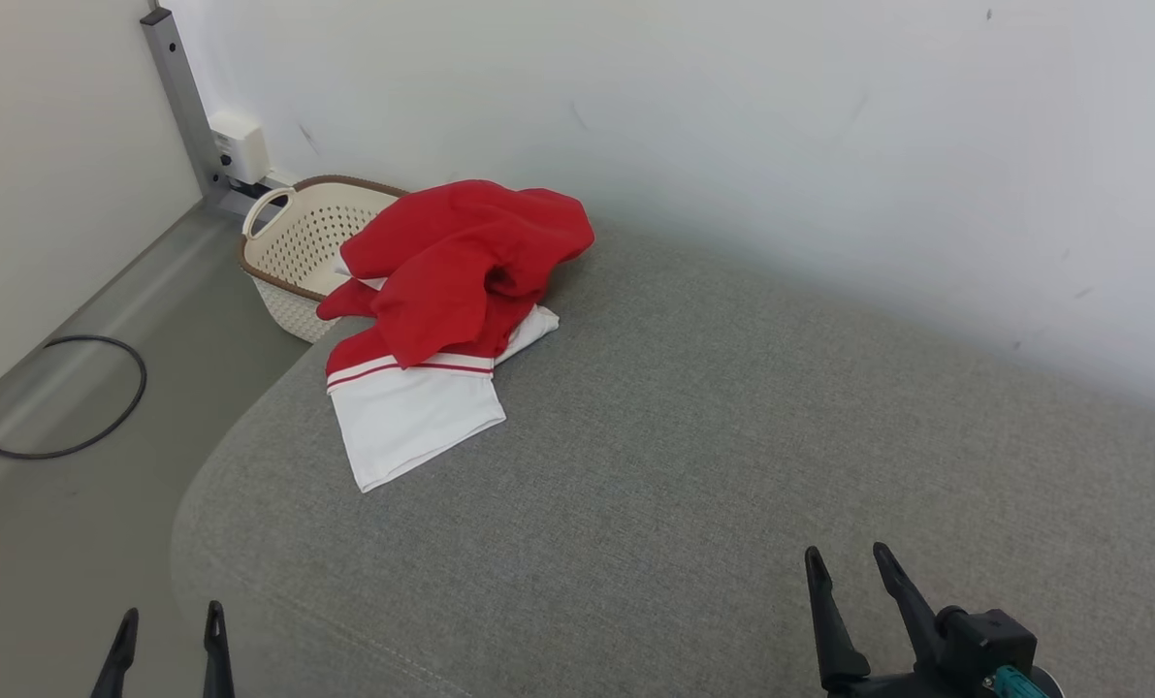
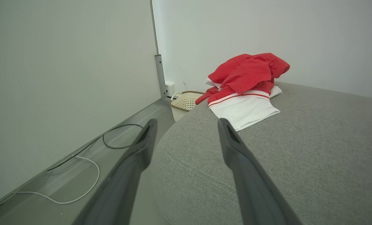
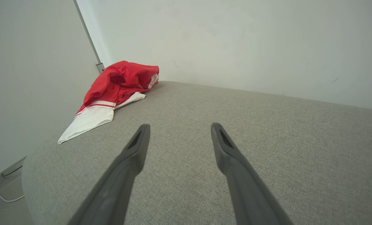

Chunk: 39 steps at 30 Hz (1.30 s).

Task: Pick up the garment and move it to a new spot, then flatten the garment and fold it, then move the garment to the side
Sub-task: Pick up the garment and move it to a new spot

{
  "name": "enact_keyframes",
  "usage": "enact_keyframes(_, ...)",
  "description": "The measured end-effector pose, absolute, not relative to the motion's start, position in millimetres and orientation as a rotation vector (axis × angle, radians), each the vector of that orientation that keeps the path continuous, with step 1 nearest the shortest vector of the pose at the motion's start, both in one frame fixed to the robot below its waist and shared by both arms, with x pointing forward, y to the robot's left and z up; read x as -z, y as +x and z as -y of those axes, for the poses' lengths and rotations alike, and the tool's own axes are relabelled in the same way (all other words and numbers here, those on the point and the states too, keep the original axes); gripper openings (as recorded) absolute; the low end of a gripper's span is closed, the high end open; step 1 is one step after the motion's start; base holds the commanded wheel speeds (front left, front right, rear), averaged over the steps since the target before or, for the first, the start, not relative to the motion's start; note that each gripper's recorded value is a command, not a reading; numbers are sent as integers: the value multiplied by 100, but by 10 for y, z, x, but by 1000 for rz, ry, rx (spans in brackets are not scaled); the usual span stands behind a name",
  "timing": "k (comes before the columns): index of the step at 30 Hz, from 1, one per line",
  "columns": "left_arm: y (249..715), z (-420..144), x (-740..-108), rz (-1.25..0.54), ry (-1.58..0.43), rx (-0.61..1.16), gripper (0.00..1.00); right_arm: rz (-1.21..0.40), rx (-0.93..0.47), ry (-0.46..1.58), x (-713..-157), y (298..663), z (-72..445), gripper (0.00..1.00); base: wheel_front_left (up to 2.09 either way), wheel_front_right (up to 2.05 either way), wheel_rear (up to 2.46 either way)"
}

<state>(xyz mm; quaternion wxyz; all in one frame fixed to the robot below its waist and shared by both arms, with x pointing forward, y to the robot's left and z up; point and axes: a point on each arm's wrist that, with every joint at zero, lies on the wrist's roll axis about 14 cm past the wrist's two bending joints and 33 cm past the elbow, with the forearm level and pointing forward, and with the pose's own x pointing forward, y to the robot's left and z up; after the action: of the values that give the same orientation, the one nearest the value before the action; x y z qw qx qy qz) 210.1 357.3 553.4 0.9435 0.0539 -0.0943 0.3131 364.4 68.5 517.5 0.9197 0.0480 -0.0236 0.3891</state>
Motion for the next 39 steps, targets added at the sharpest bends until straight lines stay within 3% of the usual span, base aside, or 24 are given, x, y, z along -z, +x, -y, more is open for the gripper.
enact_keyframes(6, 2330, -3439, -5616, 227, 87, -553, 100, 54, -793, 119, -5202, 3642, -665, 100, 0, 0, 0)
enact_keyframes(19, 3318, -3351, -6780, 512, 43, -313, 100, 108, -760, 162, -5381, 3683, -537, 100, 0, 0, 0)
enact_keyframes(29, 4171, -3484, -6794, 391, 3, -253, 100, 147, -617, 173, -5456, 3822, -51, 100, 0, 0, 0)
enact_keyframes(39, 5031, -3335, -6361, 180, 1, -172, 100, 139, -444, 147, -5361, 3960, 541, 100, 0, 0, 0)
